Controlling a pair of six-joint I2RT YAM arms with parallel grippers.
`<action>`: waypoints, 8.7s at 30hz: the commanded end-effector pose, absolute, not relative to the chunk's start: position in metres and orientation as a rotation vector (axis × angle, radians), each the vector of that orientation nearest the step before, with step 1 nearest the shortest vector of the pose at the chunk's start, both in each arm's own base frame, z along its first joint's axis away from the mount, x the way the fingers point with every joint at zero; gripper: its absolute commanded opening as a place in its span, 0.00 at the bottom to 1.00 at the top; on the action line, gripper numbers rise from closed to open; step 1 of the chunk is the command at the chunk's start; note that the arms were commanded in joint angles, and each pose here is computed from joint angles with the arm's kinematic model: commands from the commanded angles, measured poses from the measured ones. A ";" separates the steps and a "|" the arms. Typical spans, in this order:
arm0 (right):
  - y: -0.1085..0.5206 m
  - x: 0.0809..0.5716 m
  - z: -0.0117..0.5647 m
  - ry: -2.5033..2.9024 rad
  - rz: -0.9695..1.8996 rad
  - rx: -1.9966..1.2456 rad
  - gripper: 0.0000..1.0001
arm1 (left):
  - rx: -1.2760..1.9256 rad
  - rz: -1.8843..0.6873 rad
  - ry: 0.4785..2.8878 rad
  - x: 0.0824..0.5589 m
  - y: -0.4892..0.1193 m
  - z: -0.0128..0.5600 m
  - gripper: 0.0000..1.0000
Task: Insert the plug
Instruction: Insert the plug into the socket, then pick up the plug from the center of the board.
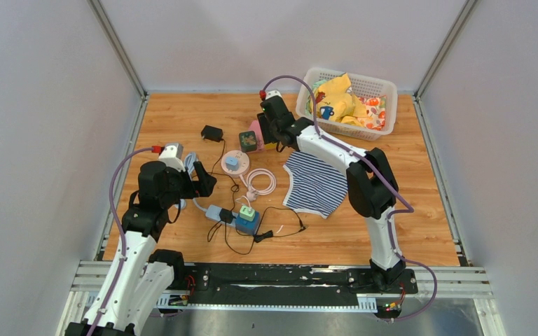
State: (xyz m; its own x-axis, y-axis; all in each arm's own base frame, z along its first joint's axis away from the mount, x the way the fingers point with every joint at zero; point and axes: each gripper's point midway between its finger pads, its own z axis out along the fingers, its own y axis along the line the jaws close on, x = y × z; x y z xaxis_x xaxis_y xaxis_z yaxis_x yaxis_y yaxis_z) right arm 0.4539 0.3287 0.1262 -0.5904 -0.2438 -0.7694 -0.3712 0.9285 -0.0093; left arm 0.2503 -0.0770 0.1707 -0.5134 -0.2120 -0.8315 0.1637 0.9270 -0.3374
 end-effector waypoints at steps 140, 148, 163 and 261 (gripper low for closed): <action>0.263 0.280 0.216 2.164 0.558 -0.679 0.98 | -1.154 -0.077 2.015 0.521 -0.052 0.078 0.66; 0.264 0.279 0.215 2.168 0.566 -0.680 0.98 | -1.212 -0.079 2.024 0.519 -0.056 0.066 0.65; 0.266 0.280 0.215 2.168 0.568 -0.679 0.97 | -1.231 -0.071 2.053 0.530 -0.061 0.039 0.65; 0.353 0.339 0.319 1.891 1.167 -0.113 0.00 | 0.212 -0.921 1.676 0.304 -0.184 0.309 0.70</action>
